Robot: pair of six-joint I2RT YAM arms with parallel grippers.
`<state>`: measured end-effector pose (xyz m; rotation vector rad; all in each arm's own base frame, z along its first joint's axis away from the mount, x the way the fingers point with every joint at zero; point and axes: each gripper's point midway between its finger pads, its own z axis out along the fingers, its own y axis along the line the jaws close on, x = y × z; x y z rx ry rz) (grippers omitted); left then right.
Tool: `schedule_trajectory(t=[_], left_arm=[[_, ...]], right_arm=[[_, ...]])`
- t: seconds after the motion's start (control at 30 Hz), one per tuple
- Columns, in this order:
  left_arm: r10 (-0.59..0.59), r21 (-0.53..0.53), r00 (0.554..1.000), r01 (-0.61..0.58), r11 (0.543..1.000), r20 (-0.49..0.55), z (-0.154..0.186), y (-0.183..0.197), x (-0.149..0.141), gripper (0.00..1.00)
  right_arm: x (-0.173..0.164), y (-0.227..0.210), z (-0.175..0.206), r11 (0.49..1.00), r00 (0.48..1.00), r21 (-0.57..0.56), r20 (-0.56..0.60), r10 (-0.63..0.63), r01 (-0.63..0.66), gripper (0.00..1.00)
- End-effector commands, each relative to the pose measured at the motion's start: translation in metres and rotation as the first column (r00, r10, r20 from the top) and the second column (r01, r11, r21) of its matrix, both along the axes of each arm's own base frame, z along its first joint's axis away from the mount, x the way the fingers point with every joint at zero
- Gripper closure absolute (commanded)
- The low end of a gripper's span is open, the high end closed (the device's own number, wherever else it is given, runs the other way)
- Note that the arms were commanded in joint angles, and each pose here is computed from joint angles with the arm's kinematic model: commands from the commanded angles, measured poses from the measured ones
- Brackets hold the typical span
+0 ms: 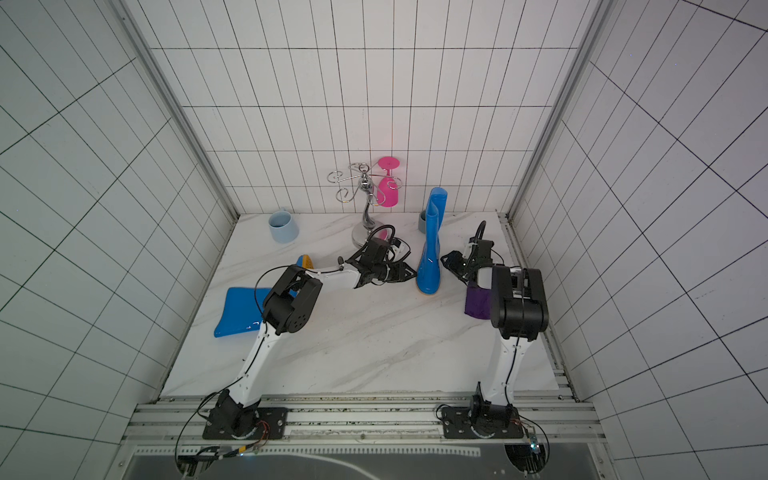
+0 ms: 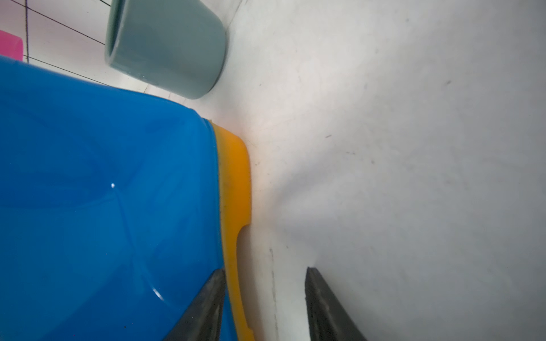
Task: Wipe the rubber boots with a cloth
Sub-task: Adjust the rubber boot at the center of the board.
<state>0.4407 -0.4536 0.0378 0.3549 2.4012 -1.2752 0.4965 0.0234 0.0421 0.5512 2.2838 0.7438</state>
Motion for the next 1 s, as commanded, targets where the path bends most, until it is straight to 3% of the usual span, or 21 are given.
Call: schedule_trajectory(t=[0.0, 0.2, 0.37, 0.53, 0.73, 0.97], left_arm=[[0.052, 0.041, 0.998, -0.050, 0.998, -0.029, -0.006, 0.027, 0.003, 0.66], [0.137, 0.047, 0.991, -0.137, 0.989, 0.000, 0.039, 0.083, -0.001, 0.66], [0.203, 0.092, 0.979, -0.206, 0.974, 0.033, 0.075, 0.132, -0.028, 0.66], [0.361, 0.092, 0.932, -0.363, 0.927, 0.030, 0.095, 0.212, -0.052, 0.65], [0.588, 0.146, 0.805, -0.593, 0.792, 0.078, 0.103, 0.326, -0.079, 0.64], [0.822, 0.163, 0.565, -0.820, 0.549, 0.076, 0.083, 0.432, -0.131, 0.58]], right_arm=[[-0.020, -0.019, 0.007, 0.996, 0.997, -0.075, -0.059, -0.053, 0.049, 0.53], [-0.050, -0.018, 0.060, 0.985, 0.998, -0.162, 0.021, -0.061, 0.064, 0.53], [-0.078, 0.013, 0.094, 0.974, 0.997, -0.226, 0.070, 0.017, -0.001, 0.53], [-0.104, 0.050, 0.108, 0.962, 0.989, -0.256, 0.083, 0.122, -0.098, 0.53], [-0.134, 0.105, 0.116, 0.917, 0.951, -0.299, 0.077, 0.300, -0.265, 0.53], [-0.156, 0.156, 0.109, 0.838, 0.893, -0.358, 0.025, 0.450, -0.413, 0.53]])
